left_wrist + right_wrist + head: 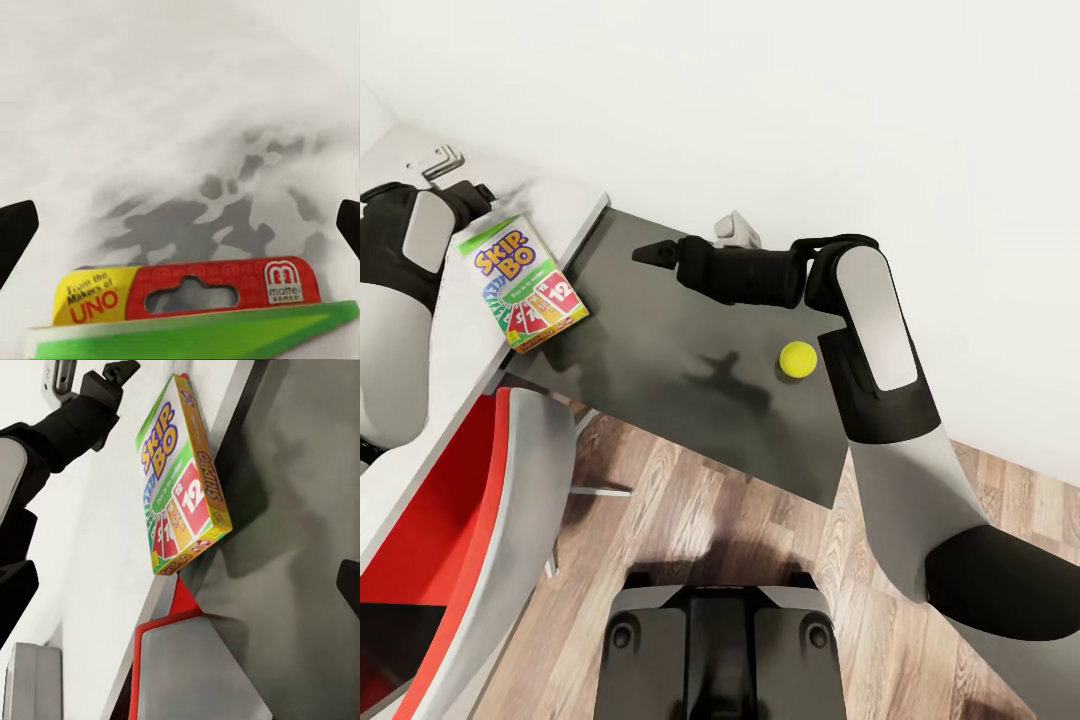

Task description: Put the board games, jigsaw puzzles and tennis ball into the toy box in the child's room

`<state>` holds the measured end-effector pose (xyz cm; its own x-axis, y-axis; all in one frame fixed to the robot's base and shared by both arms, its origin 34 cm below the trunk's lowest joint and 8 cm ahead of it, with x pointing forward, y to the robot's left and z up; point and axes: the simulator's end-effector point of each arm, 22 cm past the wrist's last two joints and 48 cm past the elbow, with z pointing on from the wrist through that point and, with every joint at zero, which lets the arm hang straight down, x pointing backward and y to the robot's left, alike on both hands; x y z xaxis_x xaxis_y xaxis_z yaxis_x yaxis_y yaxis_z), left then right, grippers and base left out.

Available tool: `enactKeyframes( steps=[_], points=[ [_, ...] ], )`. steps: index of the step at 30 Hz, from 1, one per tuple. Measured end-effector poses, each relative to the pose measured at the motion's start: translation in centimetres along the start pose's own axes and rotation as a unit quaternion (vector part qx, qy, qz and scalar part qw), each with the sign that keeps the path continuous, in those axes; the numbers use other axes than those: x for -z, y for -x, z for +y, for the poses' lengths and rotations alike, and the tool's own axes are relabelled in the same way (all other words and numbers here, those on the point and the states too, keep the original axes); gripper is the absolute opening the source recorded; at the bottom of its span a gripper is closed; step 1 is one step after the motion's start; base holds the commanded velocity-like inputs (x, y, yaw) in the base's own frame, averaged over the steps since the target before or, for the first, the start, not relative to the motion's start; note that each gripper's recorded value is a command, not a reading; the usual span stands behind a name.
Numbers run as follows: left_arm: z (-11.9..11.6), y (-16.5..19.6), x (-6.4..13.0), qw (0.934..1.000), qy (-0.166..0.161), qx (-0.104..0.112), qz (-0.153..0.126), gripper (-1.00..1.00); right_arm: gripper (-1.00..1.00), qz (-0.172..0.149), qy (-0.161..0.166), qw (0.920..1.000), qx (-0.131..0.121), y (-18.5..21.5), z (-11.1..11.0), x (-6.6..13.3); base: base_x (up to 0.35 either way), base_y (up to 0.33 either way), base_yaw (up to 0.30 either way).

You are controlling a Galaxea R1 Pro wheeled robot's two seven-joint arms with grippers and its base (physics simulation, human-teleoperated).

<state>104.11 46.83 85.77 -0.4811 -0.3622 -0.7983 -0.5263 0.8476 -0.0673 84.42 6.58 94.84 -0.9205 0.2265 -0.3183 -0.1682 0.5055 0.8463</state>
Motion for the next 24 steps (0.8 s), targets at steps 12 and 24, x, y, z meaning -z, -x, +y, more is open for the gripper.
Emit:
enactKeyframes(
  steps=[12,24],
  points=[
    [4.0,0.1,0.8,0.9972,0.011,0.004,0.074,1.0,1.0,0.0,-0.001,1.0,0.0,0.0,-0.1,0.0,0.0,0.0,0.0],
    [6.7,-0.3,4.1,0.978,-0.026,0.102,0.18,1.0,1.0,-0.001,-0.008,1.0,0.0,0.1,-0.6,0.0,0.0,0.0,0.0]
  ],
)
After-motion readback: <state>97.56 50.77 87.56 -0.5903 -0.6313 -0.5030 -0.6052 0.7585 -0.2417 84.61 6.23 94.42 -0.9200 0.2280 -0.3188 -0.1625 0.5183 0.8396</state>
